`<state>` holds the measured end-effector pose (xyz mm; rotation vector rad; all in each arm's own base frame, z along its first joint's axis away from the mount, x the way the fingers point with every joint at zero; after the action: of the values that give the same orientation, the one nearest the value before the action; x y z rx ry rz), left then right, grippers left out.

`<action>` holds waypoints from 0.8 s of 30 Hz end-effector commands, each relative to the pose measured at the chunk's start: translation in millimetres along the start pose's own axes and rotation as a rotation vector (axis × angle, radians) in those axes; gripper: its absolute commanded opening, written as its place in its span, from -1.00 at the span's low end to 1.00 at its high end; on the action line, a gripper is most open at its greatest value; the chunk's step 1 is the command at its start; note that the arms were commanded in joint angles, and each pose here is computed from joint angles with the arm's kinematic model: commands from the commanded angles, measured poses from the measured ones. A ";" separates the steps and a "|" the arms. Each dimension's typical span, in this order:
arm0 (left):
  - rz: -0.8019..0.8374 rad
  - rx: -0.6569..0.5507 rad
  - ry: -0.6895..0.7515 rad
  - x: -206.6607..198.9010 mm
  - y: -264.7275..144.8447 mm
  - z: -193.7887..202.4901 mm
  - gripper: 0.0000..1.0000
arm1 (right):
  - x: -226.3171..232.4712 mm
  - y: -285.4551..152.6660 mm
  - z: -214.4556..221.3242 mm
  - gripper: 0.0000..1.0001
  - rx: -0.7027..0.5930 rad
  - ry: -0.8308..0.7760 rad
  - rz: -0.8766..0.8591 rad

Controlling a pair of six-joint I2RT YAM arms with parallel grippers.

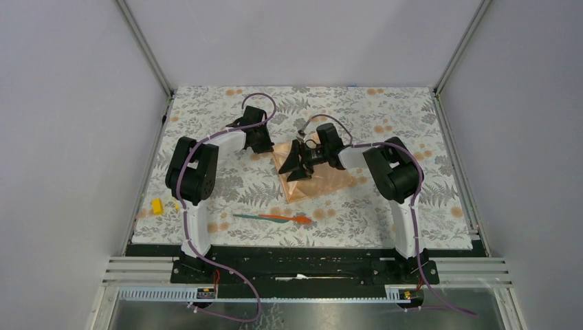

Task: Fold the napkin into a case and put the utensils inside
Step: Smooth out the top corner of the smaller-rectangle-folded napkin at the center of the board.

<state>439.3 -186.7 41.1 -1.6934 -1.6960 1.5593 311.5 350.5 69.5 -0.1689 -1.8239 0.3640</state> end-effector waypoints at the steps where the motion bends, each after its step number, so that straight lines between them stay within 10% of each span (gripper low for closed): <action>1: -0.031 -0.021 0.009 8.3 5.9 -2.7 -1.00 | 22.4 -1.0 8.0 0.58 0.009 -0.037 -0.074; 24: -0.038 -0.031 0.024 3.4 -2.9 -9.7 -1.00 | 29.5 12.6 37.8 0.51 0.061 -0.058 -0.044</action>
<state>439.6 -185.2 39.7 -1.6853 -1.7058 1.5527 277.4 352.4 80.1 -0.1144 -1.8320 0.3836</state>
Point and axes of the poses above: each gripper's point midway between its finger pads, its own y axis out along the fingers, its own x axis along the line the jaws close on, z = x × y, the point moved 2 cm from there along -y, back along the fingers, and after that the axes turned 8 degrees about -y, right-handed, at the moved point
